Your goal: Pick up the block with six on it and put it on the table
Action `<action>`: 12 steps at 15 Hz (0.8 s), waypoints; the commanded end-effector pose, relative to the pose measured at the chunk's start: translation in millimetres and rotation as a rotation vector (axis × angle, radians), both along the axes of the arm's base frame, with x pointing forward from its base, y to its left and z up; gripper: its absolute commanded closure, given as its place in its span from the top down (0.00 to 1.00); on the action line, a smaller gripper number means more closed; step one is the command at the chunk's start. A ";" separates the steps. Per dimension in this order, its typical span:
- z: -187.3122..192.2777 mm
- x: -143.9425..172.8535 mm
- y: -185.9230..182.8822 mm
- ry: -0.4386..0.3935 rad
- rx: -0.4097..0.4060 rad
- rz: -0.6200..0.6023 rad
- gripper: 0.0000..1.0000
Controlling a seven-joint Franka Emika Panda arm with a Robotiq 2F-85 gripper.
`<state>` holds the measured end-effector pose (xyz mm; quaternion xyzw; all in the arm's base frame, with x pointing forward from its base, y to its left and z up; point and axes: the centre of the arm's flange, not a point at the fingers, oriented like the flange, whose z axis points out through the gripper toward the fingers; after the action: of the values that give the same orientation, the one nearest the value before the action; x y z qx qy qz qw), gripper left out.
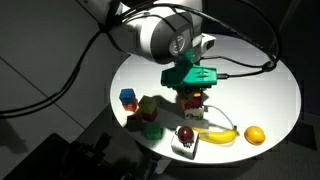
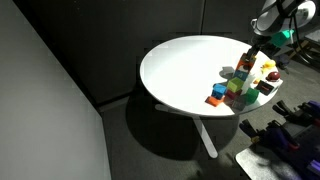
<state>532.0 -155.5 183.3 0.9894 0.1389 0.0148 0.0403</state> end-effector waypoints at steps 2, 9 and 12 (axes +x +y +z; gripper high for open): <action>0.0 1.5 -2.2 0.014 0.003 -0.034 0.50; 30.7 1.9 10.1 0.024 0.016 -0.162 0.19; 42.9 5.6 20.6 0.023 0.023 -0.207 0.14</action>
<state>533.8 -145.5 204.8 0.9975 0.0621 0.0010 0.0331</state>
